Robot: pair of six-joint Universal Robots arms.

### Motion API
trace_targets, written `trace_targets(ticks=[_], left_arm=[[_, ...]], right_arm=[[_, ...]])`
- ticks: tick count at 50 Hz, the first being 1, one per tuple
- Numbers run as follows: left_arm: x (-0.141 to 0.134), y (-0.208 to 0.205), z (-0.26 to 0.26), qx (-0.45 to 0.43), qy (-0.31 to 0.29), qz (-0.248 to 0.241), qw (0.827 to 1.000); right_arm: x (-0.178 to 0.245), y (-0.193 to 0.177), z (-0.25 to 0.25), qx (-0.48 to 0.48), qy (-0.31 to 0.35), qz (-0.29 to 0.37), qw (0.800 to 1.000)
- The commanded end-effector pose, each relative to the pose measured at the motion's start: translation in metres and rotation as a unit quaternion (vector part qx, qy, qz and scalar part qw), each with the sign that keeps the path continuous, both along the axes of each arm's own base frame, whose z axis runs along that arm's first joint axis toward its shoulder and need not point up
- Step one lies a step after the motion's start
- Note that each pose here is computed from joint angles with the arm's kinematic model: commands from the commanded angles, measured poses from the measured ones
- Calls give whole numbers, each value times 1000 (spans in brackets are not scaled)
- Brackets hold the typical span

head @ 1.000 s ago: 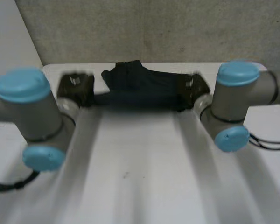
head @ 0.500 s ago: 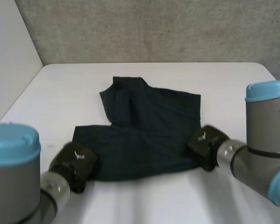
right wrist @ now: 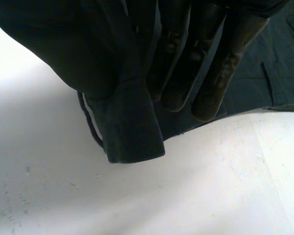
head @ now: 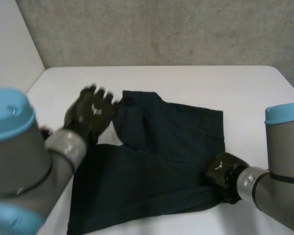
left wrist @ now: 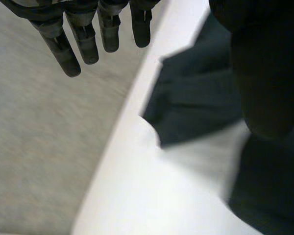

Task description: Fold the shorts.

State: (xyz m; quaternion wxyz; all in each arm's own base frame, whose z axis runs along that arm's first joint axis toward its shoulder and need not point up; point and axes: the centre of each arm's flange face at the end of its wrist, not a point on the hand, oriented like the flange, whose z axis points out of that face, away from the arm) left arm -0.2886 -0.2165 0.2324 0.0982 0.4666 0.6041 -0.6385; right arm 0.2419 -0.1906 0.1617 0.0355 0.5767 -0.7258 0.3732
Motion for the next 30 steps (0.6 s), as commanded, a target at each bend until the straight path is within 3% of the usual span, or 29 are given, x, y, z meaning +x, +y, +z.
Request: trace_targets(ticks=[1,10,30], left_arm=[[-41,-58,-33,-5,24,-87,996],[-62,-109,-82,13,27,-143,989],[-62,-139,-121,80,11,-127,989]], right_arm=[[1,1,-5,-11,-5,2,1000],[2,2,-7,-13,-9,2,1000],[0,2,-14,-7,-11,-11,1000]])
